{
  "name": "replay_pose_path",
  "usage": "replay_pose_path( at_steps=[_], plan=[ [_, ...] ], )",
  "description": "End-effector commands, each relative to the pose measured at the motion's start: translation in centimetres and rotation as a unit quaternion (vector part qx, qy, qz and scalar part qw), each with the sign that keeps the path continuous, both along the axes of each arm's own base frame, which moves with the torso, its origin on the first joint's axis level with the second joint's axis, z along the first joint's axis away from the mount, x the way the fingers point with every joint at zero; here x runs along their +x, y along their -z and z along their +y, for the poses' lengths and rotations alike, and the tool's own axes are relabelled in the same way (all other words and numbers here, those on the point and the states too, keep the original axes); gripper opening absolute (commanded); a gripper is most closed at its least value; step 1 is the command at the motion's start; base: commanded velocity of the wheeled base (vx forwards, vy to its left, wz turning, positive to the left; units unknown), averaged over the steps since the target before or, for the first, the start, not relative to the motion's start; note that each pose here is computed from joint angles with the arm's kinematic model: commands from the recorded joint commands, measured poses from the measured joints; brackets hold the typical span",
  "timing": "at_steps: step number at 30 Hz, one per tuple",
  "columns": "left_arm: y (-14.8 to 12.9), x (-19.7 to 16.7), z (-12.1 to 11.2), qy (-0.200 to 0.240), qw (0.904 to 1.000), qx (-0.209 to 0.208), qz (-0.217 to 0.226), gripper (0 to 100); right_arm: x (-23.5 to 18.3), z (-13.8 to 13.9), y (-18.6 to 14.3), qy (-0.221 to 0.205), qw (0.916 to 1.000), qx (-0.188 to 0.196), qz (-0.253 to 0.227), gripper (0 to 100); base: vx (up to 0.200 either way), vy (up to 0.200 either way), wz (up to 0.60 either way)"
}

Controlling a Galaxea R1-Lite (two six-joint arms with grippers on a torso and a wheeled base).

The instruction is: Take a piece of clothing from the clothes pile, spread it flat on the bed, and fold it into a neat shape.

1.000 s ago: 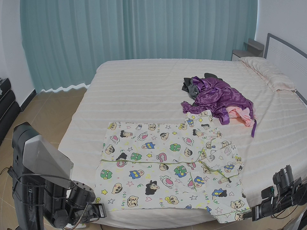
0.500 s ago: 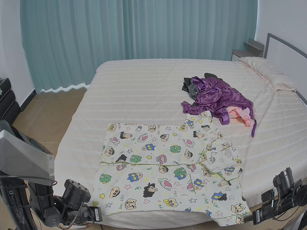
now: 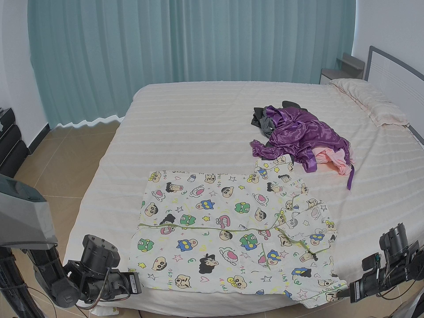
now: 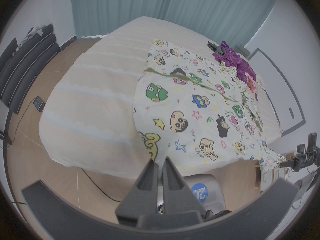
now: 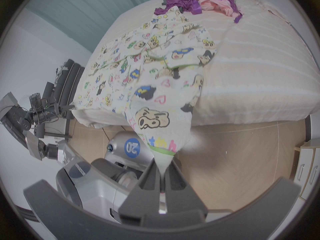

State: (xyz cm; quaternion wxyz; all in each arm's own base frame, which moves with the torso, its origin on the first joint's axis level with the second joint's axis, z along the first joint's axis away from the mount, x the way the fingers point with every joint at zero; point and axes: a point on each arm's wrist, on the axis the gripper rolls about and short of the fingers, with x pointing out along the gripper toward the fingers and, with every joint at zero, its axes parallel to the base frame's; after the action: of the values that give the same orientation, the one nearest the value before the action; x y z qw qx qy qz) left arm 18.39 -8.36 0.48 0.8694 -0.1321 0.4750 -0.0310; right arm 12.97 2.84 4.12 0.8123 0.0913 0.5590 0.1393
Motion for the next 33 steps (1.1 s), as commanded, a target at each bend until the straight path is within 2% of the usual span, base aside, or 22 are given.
replay_pose_path(
  at_steps=[1,7,11,22,27,33],
  plan=[
    [-4.5,2.8,-0.4,-0.023,0.9983,-0.025,-0.048,0,2.2,0.4,-1.7,0.021,0.9984,0.02,-0.049,0,0.0,0.0,0.0],
    [-6.9,5.2,-1.2,-0.047,0.9987,-0.016,0.008,0,4.1,0.5,-2.2,0.029,0.9975,0.022,-0.061,0,0.0,0.0,0.0],
    [-7.2,6.6,-1.6,-0.049,0.9984,-0.008,0.027,0,5.4,0.5,-2.2,0.034,0.9971,0.021,-0.065,0,0.0,0.0,0.0],
    [-5.7,11.2,-1.5,-0.082,0.995,0.001,0.057,0,9.1,-0.1,-2.6,0.059,0.9948,0.021,-0.08,0,0.0,0.0,0.0],
    [-5.2,13.7,-1.1,-0.118,0.9911,-0.01,0.06,0,10.7,-0.2,-2.6,0.066,0.9937,0.023,-0.088,0,0.0,0.0,0.0],
    [-4.1,15.8,-1.1,-0.13,0.9894,-0.012,0.064,0,12.5,-0.1,-2.8,0.067,0.9922,0.025,-0.102,0,0.0,0.0,0.0]
  ],
)
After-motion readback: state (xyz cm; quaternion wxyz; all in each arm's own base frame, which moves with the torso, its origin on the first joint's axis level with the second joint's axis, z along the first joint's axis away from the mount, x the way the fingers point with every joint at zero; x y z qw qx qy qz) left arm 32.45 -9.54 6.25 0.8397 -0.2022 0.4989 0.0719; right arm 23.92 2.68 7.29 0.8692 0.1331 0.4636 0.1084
